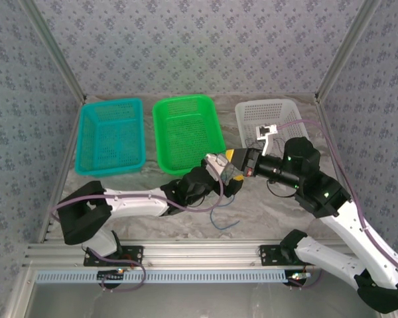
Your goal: Untangle the cables
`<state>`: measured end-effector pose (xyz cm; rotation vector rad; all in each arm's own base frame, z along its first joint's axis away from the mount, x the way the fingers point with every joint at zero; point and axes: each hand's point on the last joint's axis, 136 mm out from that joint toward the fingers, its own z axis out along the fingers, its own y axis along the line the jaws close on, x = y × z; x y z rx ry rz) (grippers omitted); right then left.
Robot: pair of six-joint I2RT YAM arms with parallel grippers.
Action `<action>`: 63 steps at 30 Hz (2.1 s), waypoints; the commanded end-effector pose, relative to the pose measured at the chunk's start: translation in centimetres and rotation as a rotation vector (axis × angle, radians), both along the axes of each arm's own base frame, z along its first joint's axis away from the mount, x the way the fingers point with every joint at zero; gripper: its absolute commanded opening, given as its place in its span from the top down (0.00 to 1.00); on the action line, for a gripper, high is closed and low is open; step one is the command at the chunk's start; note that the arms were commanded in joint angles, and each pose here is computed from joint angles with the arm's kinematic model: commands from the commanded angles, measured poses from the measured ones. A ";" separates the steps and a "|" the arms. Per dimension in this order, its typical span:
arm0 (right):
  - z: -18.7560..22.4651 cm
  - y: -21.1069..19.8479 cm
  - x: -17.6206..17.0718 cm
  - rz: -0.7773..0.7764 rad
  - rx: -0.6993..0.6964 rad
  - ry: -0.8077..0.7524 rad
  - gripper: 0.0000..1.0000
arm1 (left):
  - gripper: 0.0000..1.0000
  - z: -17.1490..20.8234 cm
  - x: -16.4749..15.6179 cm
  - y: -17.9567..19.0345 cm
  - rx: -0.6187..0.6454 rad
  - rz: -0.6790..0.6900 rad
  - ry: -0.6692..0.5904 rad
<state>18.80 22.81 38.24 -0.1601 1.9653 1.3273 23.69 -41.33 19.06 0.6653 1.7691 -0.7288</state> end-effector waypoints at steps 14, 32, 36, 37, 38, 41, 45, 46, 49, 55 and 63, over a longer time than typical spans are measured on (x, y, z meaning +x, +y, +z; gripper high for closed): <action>8.8 -3.5 -2.5 -0.041 -0.005 -0.188 1.00 | 0.68 -6.3 -1.6 -1.1 0.190 -0.077 0.154; 10.3 -6.6 -1.9 -0.178 -0.081 -0.187 1.00 | 0.73 -9.4 -3.0 1.0 0.255 -0.075 0.217; 11.6 -8.9 -2.2 -0.259 -0.141 -0.257 1.00 | 0.74 -10.6 -3.4 2.0 0.274 -0.058 0.240; 11.7 -9.4 -2.3 -0.277 -0.156 -0.260 1.00 | 0.74 -10.9 -3.5 2.3 0.272 -0.051 0.249; 11.8 -9.8 -2.3 -0.288 -0.172 -0.264 1.00 | 0.74 -11.2 -3.7 2.5 0.273 -0.047 0.255; 11.8 -11.1 -2.4 -0.340 -0.218 -0.276 1.00 | 0.74 -11.8 -3.7 3.4 0.279 -0.022 0.267; 11.1 -12.7 -2.1 -0.407 -0.291 -0.267 1.00 | 0.73 -12.0 -3.7 4.2 0.290 -0.002 0.264; 10.8 -12.7 -2.1 -0.408 -0.297 -0.263 1.00 | 0.74 -12.0 -3.7 4.3 0.295 -0.002 0.262; 9.9 -12.2 -1.7 -0.397 -0.300 -0.233 1.00 | 0.75 -12.1 -3.8 4.4 0.301 -0.003 0.264; 8.7 -12.0 -1.1 -0.405 -0.309 -0.210 1.00 | 0.81 -11.9 -3.7 4.3 0.304 0.000 0.263; 15.6 -15.9 -2.0 -0.577 -0.283 -0.386 1.00 | 0.82 -14.5 -3.9 5.8 0.410 0.036 0.303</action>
